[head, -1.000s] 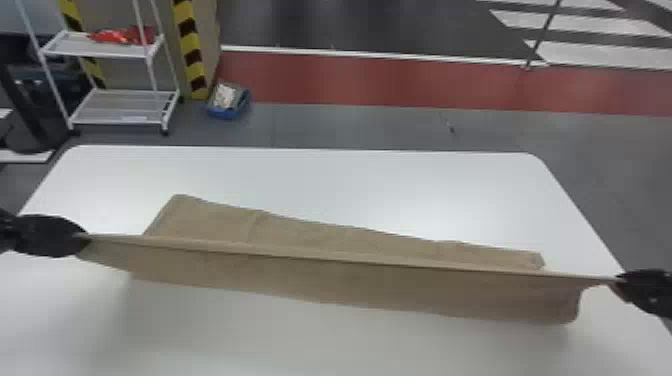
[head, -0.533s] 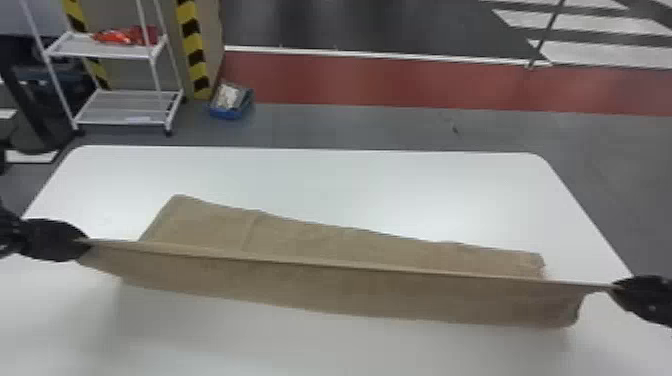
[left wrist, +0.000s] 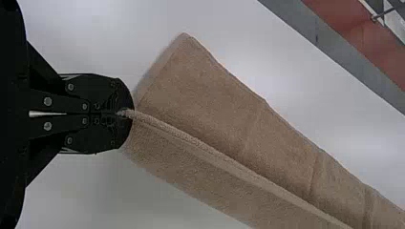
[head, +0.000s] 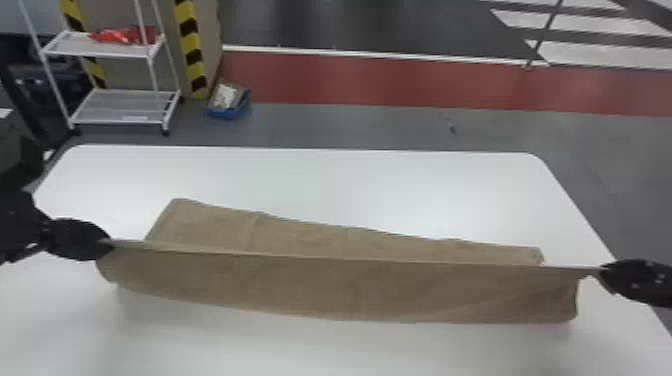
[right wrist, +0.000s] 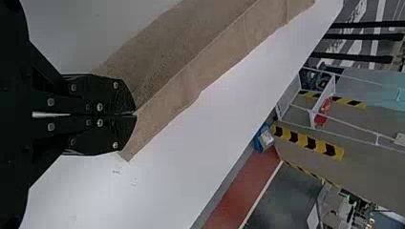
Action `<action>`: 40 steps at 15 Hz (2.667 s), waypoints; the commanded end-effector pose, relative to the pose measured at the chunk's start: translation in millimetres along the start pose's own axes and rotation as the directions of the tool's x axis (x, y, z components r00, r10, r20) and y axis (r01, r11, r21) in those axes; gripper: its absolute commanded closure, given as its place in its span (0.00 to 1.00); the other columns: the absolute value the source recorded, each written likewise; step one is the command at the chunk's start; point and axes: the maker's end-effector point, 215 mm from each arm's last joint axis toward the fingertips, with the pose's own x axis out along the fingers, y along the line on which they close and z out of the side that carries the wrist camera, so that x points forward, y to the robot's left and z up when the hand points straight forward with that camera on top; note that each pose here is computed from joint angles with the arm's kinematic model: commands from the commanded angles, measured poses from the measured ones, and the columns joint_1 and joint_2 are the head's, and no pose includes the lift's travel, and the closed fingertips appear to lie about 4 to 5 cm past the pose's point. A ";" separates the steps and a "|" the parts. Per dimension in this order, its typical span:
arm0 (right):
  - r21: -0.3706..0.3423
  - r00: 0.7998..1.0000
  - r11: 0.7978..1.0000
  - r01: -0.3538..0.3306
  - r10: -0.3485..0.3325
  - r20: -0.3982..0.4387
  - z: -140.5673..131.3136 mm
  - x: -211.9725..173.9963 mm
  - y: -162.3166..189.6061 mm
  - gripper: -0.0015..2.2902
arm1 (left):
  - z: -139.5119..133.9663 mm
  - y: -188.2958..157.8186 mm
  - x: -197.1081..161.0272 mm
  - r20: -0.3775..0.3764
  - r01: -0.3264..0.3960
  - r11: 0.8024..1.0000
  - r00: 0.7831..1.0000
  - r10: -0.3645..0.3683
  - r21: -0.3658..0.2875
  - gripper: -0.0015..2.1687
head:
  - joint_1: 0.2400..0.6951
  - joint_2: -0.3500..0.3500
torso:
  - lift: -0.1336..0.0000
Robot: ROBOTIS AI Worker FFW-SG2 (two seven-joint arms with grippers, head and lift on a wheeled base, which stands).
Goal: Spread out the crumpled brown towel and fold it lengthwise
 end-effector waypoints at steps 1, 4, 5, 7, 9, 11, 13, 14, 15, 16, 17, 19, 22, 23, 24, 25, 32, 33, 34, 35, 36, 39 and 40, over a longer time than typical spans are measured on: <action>0.035 1.000 0.999 -0.008 0.009 -0.023 -9.2 17.2 -11.1 0.53 | 16.7 6.3 14.6 -0.009 0.010 1.000 1.000 -0.010 0.024 0.74 | 1.00 0.29 | 0.07; 0.086 0.998 0.996 -0.009 0.014 -0.062 -30.3 34.2 -27.1 0.53 | 31.9 17.3 32.9 -0.014 0.026 0.999 1.000 -0.025 0.025 0.74 | 1.00 0.25 | 0.07; 0.098 0.997 0.995 -0.012 0.019 -0.069 -34.3 38.7 -33.0 0.53 | 37.0 21.1 37.4 -0.014 0.022 0.999 1.000 -0.021 0.030 0.74 | 1.00 0.24 | 0.07; 0.138 0.998 0.990 -0.006 0.015 -0.067 -40.1 42.9 -43.2 0.53 | 45.1 27.7 45.0 -0.004 0.019 0.999 1.000 -0.019 0.026 0.74 | 1.00 0.20 | 0.07; 0.163 0.999 0.987 -0.004 0.010 -0.041 -33.9 44.4 -50.0 0.53 | 52.4 36.2 47.1 0.004 0.001 1.000 1.000 -0.001 0.023 0.74 | 1.00 0.18 | 0.07; 0.226 1.000 0.974 0.011 -0.012 0.001 -23.6 39.4 -63.0 0.53 | 63.7 45.0 45.9 0.025 -0.026 0.999 0.999 0.025 0.025 0.74 | 1.00 0.17 | 0.07; 0.293 0.999 0.956 0.010 -0.021 0.035 -17.0 38.8 -69.2 0.53 | 70.9 47.9 49.3 0.040 -0.043 0.999 0.998 0.042 0.018 0.74 | 1.00 0.17 | 0.07; 0.301 0.999 0.954 0.004 -0.018 0.044 -14.7 41.3 -68.3 0.53 | 74.2 45.4 56.0 0.042 -0.038 0.999 0.998 0.037 0.020 0.74 | 1.00 0.16 | 0.07; 0.312 0.999 0.950 -0.009 -0.005 0.046 -14.4 47.2 -63.6 0.53 | 74.7 41.3 64.4 0.040 -0.024 1.000 0.999 0.023 0.017 0.74 | 1.00 0.16 | 0.07; 0.321 0.999 0.947 -0.019 0.006 0.042 -15.2 53.5 -57.9 0.53 | 75.1 36.7 74.8 0.034 -0.004 1.000 0.999 0.003 0.015 0.74 | 1.00 0.16 | 0.07; 0.321 0.999 0.947 -0.022 0.010 0.038 -15.0 57.2 -56.1 0.53 | 74.5 36.6 81.0 0.027 0.001 1.000 1.000 -0.002 0.013 0.74 | 1.00 0.15 | 0.07; 0.332 0.999 0.943 -0.026 0.013 0.043 -13.2 60.5 -56.7 0.53 | 76.5 38.7 88.1 0.026 0.007 1.000 1.000 -0.007 0.007 0.74 | 1.00 0.15 | 0.07; 0.353 0.998 0.935 -0.011 -0.010 0.057 -10.6 52.1 -66.8 0.53 | 81.1 47.7 81.3 0.037 -0.008 1.000 0.999 0.008 0.005 0.74 | 1.00 0.15 | 0.07; 0.357 0.998 0.934 -0.007 -0.015 0.059 -11.4 49.9 -68.7 0.53 | 81.9 51.1 78.2 0.037 -0.013 1.000 0.999 0.013 0.006 0.74 | 1.00 0.15 | 0.07; 0.360 0.998 0.933 -0.004 -0.020 0.061 -12.1 47.9 -70.8 0.53 | 83.7 54.2 75.8 0.038 -0.018 1.000 0.999 0.018 0.008 0.74 | 1.00 0.15 | 0.07; 0.362 0.997 0.932 0.001 -0.027 0.067 -10.7 45.8 -74.5 0.53 | 86.7 56.2 74.2 0.043 -0.021 1.000 0.999 0.020 0.008 0.74 | 1.00 0.15 | 0.07; 0.399 0.999 0.917 -0.013 -0.008 0.051 -24.0 59.8 -73.3 0.53 | 96.0 63.4 101.2 0.027 -0.026 1.000 0.999 0.026 -0.007 0.74 | 1.00 0.13 | 0.07; 0.399 0.998 0.917 -0.014 -0.008 0.056 -22.4 60.0 -73.9 0.53 | 97.3 65.0 103.1 0.027 -0.033 0.999 0.999 0.033 -0.008 0.74 | 1.00 0.13 | 0.07; 0.401 0.998 0.916 -0.011 -0.014 0.060 -21.2 58.7 -76.4 0.53 | 99.1 64.8 102.7 0.031 -0.031 0.999 0.999 0.031 -0.009 0.74 | 1.00 0.13 | 0.07; 0.402 0.997 0.916 -0.003 -0.028 0.072 -17.0 53.4 -83.7 0.53 | 98.1 64.5 101.0 0.033 -0.026 1.000 0.999 0.027 -0.016 0.74 | 1.00 0.13 | 0.07; 0.414 0.996 0.910 0.008 -0.042 0.075 -17.1 46.0 -90.9 0.53 | 98.1 65.7 98.1 0.036 -0.027 0.999 0.999 0.028 -0.023 0.74 | 1.00 0.12 | 0.07; 0.438 0.996 0.899 0.021 -0.056 0.067 -26.2 41.7 -101.7 0.53 | 106.0 78.3 91.5 0.041 -0.055 0.998 0.998 0.056 -0.026 0.74 | 1.00 0.10 | 0.07; 0.449 0.997 0.894 0.014 -0.046 0.062 -32.0 46.1 -99.3 0.53 | 113.4 78.5 97.5 0.049 -0.055 0.998 0.997 0.057 -0.027 0.74 | 1.00 0.10 | 0.07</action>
